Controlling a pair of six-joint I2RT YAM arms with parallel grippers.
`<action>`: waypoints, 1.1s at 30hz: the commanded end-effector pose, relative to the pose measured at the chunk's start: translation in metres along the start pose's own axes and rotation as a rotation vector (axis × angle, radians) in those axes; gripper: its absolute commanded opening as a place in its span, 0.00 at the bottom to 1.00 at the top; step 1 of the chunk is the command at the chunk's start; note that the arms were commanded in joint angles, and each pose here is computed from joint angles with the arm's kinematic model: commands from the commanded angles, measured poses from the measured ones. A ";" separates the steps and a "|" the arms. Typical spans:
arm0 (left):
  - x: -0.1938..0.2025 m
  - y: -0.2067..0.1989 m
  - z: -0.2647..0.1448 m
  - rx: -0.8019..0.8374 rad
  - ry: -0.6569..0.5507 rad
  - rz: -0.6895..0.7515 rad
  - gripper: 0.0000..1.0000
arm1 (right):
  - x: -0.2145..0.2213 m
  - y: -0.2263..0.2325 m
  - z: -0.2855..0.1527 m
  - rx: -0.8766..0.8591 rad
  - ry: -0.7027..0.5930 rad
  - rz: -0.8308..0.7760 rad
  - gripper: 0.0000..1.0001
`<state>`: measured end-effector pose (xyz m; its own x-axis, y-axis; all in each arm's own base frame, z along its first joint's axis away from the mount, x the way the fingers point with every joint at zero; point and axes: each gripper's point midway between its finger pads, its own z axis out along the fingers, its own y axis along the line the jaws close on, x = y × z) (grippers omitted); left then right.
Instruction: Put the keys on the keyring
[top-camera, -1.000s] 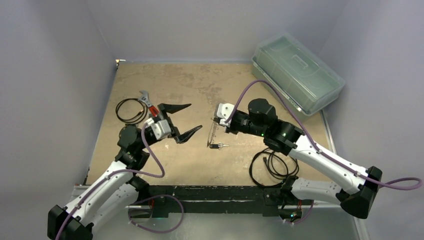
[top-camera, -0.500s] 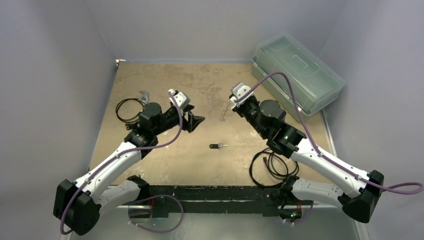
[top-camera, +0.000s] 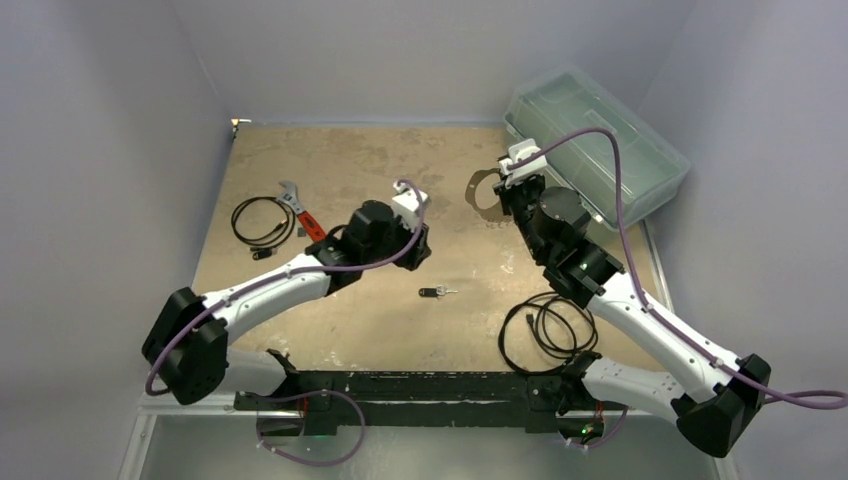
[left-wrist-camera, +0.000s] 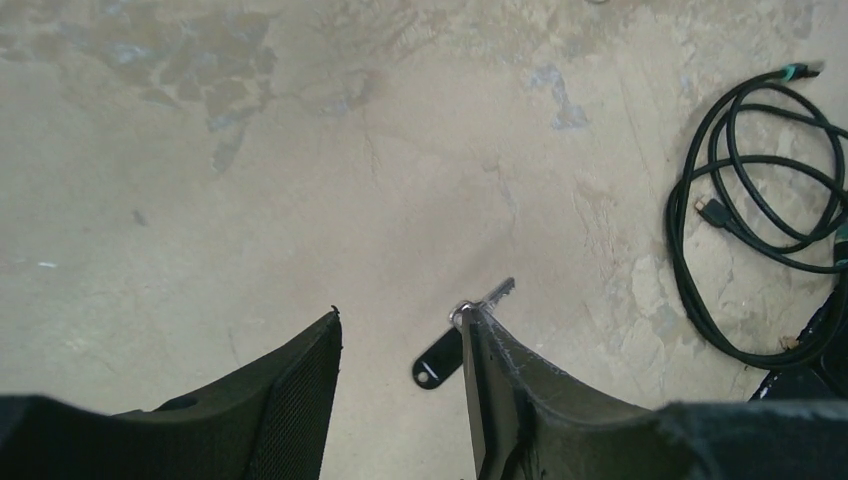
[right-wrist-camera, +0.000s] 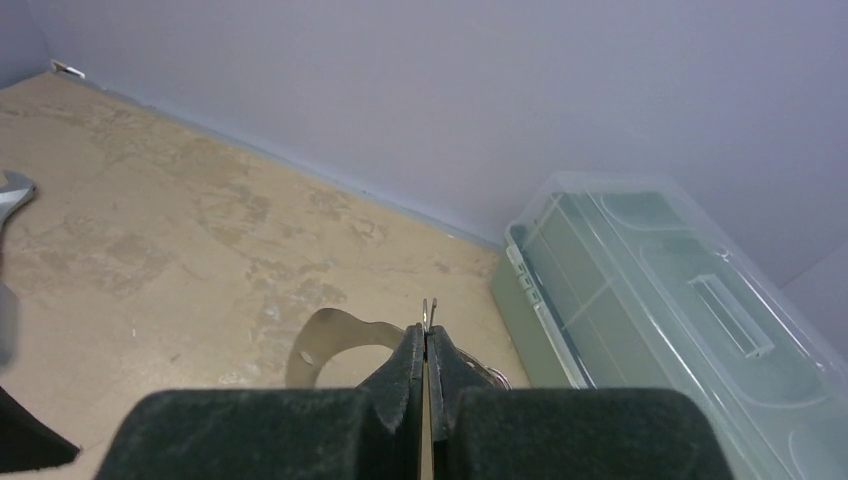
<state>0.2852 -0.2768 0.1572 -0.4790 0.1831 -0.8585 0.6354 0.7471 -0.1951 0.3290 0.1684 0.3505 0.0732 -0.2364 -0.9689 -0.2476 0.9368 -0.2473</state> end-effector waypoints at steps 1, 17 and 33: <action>0.009 -0.012 0.010 -0.093 0.078 -0.001 0.45 | -0.025 -0.017 -0.008 0.059 -0.067 0.090 0.00; 0.086 -0.057 0.055 -0.166 0.335 0.059 0.38 | -0.021 -0.017 -0.009 0.053 -0.041 0.107 0.00; 0.113 -0.064 0.070 -0.211 0.421 0.155 0.28 | -0.018 -0.014 -0.011 0.039 -0.038 0.101 0.00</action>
<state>0.2268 -0.3426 0.0305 -0.6318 0.5129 -0.5812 0.6162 0.7872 0.0247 0.3237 0.1625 0.3430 0.0220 -0.1950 -0.9806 -0.2423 0.9505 -0.1945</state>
